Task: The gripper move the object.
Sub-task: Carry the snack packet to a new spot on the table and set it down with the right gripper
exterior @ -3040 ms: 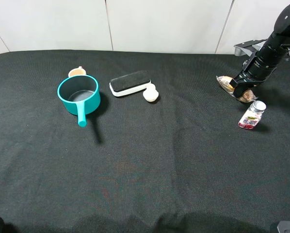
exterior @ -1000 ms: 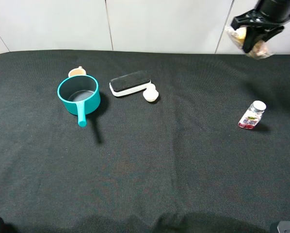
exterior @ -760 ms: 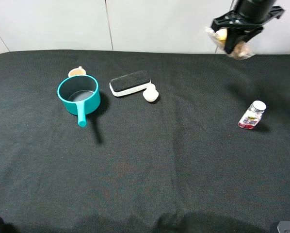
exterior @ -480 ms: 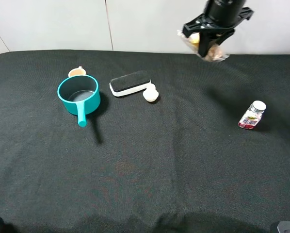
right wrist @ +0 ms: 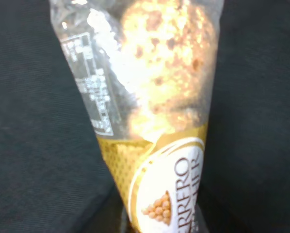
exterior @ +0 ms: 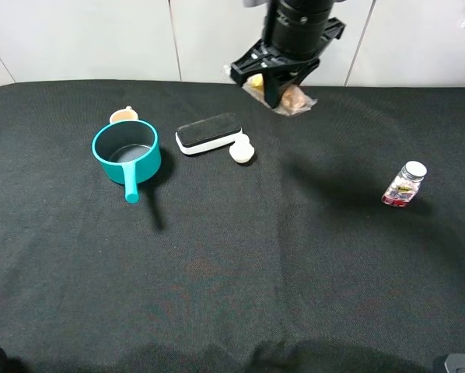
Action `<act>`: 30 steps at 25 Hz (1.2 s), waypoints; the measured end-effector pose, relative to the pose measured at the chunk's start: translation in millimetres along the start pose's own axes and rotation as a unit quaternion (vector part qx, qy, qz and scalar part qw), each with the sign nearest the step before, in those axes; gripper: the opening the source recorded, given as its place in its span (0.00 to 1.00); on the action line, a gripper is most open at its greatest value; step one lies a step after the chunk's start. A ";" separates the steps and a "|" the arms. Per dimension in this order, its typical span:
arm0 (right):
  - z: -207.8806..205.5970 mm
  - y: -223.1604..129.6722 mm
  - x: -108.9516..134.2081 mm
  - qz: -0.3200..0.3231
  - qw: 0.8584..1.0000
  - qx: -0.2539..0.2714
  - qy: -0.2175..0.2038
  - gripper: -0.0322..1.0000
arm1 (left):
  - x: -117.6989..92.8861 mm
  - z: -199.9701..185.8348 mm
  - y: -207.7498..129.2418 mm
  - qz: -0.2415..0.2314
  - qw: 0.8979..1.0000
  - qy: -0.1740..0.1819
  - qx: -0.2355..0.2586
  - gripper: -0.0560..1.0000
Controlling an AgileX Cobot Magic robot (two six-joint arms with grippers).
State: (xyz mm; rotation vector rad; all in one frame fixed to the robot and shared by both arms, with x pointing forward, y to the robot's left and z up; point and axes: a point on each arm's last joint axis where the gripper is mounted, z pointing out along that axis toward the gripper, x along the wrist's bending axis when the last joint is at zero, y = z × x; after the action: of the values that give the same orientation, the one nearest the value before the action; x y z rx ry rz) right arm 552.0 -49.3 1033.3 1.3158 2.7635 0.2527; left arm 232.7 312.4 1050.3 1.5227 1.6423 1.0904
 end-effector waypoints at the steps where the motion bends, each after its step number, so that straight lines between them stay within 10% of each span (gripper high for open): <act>1: 0.9 0.1 3.8 -0.005 1.000 0.001 0.000 0.16 | 0.0 0.0 0.0 0.000 1.000 0.000 0.000 0.99; 30: 109.0 -40.0 18.3 -0.002 1.000 0.021 0.022 0.16 | 0.1 0.0 0.0 0.000 1.000 0.001 0.000 0.99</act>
State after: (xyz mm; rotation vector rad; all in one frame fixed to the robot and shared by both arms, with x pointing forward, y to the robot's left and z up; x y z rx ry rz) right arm 524.5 -47.1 919.1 1.3298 2.8225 0.2279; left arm 232.7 312.5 1050.4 1.5229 1.6426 1.0917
